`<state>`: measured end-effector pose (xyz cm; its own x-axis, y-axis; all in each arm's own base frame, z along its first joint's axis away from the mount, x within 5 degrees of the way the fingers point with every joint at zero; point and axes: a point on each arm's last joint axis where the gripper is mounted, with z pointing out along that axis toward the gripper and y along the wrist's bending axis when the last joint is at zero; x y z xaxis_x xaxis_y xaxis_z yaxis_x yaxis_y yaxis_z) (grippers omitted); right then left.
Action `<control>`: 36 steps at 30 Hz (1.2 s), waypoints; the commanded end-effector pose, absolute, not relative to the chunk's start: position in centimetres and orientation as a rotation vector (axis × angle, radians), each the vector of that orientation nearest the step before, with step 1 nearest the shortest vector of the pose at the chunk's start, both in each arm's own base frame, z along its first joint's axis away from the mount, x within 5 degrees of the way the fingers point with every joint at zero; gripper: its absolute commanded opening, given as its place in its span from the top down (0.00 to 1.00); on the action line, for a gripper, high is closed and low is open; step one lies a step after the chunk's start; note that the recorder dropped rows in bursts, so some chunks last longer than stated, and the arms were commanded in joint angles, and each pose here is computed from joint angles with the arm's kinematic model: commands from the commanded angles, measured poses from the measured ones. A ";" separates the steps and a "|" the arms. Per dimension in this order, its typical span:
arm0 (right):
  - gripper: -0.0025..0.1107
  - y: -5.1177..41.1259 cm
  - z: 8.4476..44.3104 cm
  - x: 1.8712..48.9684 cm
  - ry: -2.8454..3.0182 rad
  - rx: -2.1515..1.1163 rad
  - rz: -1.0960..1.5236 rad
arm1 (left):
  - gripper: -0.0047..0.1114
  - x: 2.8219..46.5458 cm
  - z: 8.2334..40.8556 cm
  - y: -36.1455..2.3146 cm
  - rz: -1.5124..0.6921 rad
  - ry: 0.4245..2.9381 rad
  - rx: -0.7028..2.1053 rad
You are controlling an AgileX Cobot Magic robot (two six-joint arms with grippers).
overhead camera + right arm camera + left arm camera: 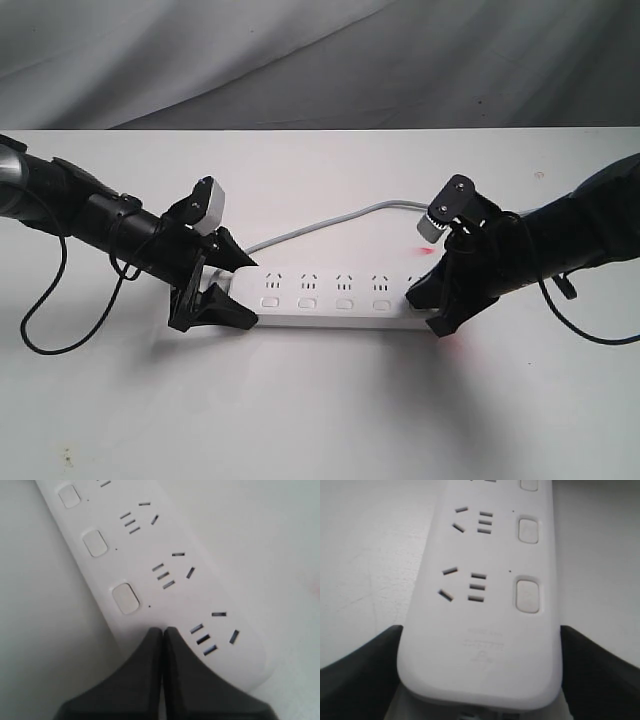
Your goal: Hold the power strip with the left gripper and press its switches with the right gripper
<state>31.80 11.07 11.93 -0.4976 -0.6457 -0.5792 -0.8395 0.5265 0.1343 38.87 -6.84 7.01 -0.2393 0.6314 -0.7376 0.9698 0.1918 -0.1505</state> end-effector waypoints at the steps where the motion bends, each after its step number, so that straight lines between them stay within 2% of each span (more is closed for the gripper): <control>1: 0.98 10.6 10.8 31.6 2.332 -1.284 0.491 | 0.37 38.6 5.6 -6.2 -0.762 2.011 1.556; 10: 0.98 9.9 10.2 31.6 2.392 -1.299 0.408 | 0.37 38.6 5.6 -6.2 -0.762 2.011 1.556; 16: 0.98 12.5 9.7 30.7 2.357 -1.392 0.456 | 0.37 38.6 5.6 -6.2 -0.762 2.011 1.556; 19: 0.98 12.4 9.1 30.7 2.375 -1.385 0.448 | 0.37 38.6 5.6 -6.2 -0.762 2.011 1.556; 22: 0.98 12.9 10.1 30.8 2.361 -1.331 0.511 | 0.37 38.6 5.6 -6.2 -0.762 2.011 1.556; 25: 0.98 13.7 15.1 31.4 2.214 -1.249 0.551 | 0.37 38.6 5.6 -6.2 -0.762 2.011 1.556; 26: 0.98 13.8 18.4 31.8 2.113 -1.231 0.510 | 0.37 38.6 5.6 -6.2 -0.762 2.011 1.556; 31: 0.98 12.4 29.0 31.4 1.851 -1.025 0.261 | 0.37 38.6 5.6 -6.2 -0.762 2.011 1.556; 33: 0.98 11.2 31.8 30.8 1.809 -0.853 0.160 | 0.37 38.6 5.6 -6.2 -0.762 2.011 1.556; 36: 0.98 10.4 34.3 29.7 1.744 -0.760 0.111 | 0.37 38.6 5.6 -6.2 -0.762 2.011 1.556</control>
<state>30.60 11.22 32.13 -0.1569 -0.4675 -0.8700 -0.6158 0.7350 -0.2839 38.85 -6.83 6.99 -0.2375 0.6339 -0.7361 0.9704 0.1893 -0.1500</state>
